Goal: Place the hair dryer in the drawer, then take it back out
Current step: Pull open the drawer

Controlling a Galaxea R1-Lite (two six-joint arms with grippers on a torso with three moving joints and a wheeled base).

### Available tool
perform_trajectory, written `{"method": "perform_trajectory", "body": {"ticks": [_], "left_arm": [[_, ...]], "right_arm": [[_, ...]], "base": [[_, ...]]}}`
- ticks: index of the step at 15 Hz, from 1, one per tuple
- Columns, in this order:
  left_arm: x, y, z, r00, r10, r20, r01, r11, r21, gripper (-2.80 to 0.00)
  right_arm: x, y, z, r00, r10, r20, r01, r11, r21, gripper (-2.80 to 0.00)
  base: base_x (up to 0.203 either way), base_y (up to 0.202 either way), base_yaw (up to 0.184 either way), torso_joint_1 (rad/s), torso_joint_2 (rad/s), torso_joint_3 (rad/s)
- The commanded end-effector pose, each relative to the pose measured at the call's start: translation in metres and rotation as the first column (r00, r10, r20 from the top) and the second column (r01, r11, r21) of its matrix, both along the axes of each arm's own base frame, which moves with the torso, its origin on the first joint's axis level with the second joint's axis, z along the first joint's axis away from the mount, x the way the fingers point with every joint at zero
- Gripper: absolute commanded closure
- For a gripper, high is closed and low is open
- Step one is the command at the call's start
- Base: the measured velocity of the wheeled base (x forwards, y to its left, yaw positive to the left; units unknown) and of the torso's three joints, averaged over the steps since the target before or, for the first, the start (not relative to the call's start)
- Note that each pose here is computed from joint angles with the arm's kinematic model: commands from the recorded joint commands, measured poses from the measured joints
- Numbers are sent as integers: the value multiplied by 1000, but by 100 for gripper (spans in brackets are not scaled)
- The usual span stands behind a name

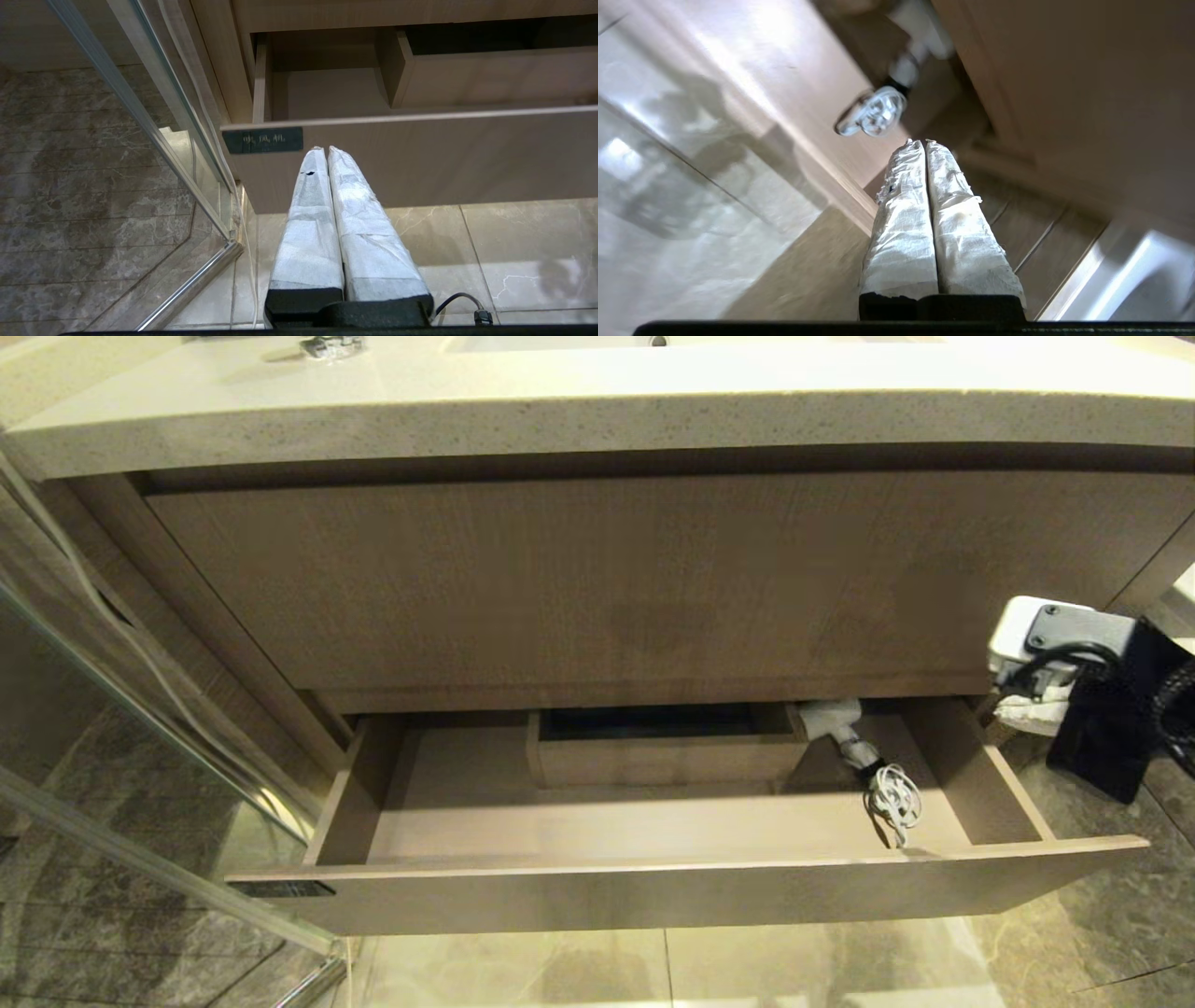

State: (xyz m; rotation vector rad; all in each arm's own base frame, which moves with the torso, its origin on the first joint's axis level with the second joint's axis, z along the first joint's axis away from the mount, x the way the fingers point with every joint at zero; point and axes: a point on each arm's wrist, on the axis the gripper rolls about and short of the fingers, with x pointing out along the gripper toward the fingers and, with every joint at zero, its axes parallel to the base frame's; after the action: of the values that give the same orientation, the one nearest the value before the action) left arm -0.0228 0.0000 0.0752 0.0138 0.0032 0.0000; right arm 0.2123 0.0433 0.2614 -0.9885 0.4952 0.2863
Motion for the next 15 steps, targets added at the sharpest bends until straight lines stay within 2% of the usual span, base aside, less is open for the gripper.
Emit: {"method": "perform_trajectory", "body": {"ticks": [1, 5, 10, 13, 15], "left_arm": [[0, 0, 0, 1000, 0, 0, 0, 1000, 0, 0], [0, 0, 0, 1000, 0, 0, 0, 1000, 0, 0], [0, 0, 0, 1000, 0, 0, 0, 1000, 0, 0], [0, 0, 0, 1000, 0, 0, 0, 1000, 0, 0], [0, 0, 0, 1000, 0, 0, 0, 1000, 0, 0]], "right_arm": [[34, 2, -15, 994, -89, -68, 90, 996, 24, 0], [65, -13, -41, 965, -181, -188, 184, 983, 3, 0], [108, -35, -101, 894, -265, -360, 263, 963, -55, 0], [119, -57, -126, 851, -324, -413, 323, 943, -76, 0], [122, -67, -133, 833, -352, -428, 353, 932, -79, 0]], "base": [[0, 0, 0, 0, 0, 0], [0, 0, 0, 0, 0, 0], [0, 0, 0, 0, 0, 0], [0, 0, 0, 0, 0, 0], [0, 0, 0, 0, 0, 0]]}}
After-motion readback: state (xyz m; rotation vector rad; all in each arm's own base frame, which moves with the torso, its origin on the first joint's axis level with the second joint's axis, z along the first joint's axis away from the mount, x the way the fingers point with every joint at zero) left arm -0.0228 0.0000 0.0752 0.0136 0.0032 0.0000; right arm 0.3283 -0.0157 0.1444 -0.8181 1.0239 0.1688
